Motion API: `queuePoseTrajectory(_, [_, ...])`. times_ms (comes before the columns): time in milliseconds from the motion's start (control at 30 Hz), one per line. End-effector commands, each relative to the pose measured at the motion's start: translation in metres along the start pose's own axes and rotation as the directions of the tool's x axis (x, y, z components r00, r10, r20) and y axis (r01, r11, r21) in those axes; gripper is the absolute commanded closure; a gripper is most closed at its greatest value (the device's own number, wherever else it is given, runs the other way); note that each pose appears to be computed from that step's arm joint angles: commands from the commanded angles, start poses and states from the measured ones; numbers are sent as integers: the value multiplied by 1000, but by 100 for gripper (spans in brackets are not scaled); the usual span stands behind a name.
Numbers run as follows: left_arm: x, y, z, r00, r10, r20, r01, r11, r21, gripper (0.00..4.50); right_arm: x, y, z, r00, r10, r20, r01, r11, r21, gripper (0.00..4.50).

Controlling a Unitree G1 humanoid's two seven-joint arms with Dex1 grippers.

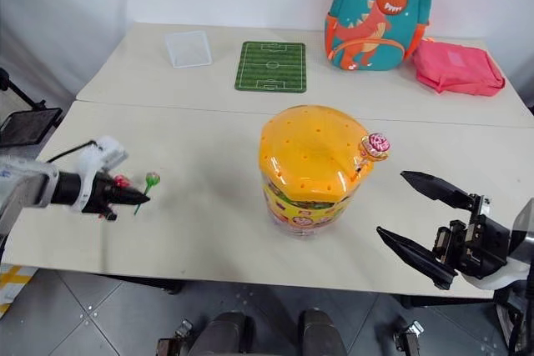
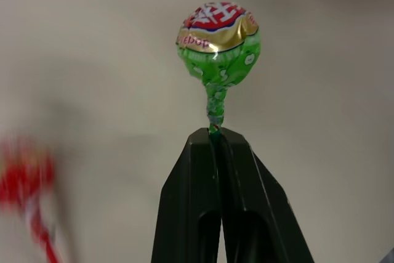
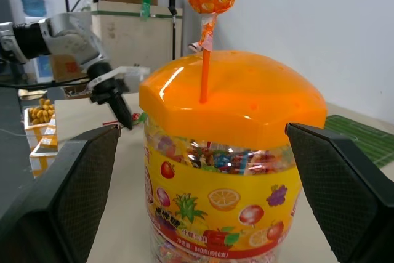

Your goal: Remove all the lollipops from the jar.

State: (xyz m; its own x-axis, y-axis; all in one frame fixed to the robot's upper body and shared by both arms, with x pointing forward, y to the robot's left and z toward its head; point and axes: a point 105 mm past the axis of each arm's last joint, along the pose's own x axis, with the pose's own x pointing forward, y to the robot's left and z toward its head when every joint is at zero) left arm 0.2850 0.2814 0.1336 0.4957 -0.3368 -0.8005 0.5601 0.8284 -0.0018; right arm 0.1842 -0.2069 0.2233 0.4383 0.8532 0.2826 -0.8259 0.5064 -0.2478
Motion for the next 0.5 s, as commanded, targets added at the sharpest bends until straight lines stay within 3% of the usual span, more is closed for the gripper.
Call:
queuePoseTrajectory(33, [-9,14,-4,990,128,58,-128,992,3,445,1,-2,3,1000,21,-2,-21,1000,-6,0])
queuePoseTrajectory(100, [-4,3,-3,995,63,83,-63,998,0,445,2,-2,2,1000,27,-2,-27,1000,1,0])
queuePoseTrajectory(267, [0,6,-10,995,74,63,-77,996,43,324,4,-4,-1,999,23,-22,-22,999,38,0])
queuePoseTrajectory(467, [-8,9,9,967,1,256,-11,999,40,148,1,-5,-3,998,19,-61,-15,997,77,0])
queuePoseTrajectory(500, [-18,-9,21,915,-156,372,125,986,106,129,1,-5,-6,996,16,-93,-5,994,113,0])
